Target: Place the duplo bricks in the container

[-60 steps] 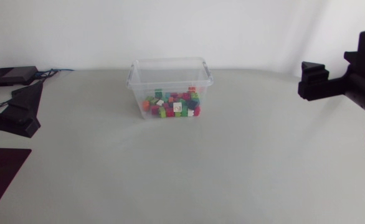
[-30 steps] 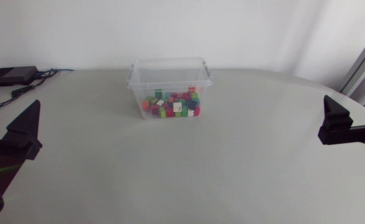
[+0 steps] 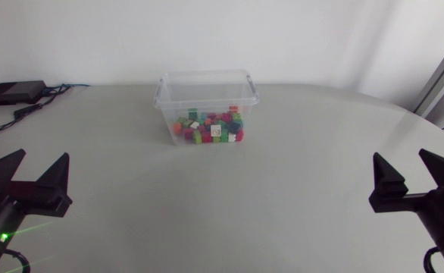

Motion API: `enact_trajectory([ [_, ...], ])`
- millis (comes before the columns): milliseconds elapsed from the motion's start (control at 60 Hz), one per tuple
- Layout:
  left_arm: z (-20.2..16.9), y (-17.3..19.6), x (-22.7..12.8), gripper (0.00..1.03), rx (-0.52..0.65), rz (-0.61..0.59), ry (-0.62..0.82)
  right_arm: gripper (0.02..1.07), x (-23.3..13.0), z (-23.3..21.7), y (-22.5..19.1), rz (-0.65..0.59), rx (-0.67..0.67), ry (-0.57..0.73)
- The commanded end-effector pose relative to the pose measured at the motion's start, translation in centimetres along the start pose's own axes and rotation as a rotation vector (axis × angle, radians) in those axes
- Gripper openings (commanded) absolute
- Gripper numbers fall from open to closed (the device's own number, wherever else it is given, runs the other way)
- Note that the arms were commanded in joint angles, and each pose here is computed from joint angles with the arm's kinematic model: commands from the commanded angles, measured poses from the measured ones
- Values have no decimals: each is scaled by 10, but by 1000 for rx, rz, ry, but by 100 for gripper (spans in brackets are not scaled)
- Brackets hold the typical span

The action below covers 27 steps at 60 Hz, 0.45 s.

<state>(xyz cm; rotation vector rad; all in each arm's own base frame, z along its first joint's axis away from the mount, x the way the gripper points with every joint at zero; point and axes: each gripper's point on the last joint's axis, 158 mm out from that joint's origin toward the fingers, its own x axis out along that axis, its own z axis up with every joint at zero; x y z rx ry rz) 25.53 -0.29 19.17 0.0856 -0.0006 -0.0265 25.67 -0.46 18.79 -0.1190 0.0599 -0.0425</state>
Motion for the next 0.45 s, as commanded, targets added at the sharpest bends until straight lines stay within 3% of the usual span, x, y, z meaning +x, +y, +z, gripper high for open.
enact_trajectory([
  [0, -19, -2, 0, 100, -48, 0, 29, 102, 0, -16, 1, 6, 58, 0],
  [167, -41, -4, -1, 100, -86, 7, 60, 102, 0, -38, 7, 35, 117, -2],
  [433, -41, -4, -1, 100, -87, 7, 61, 102, 0, -38, 7, 36, 118, -2],
])
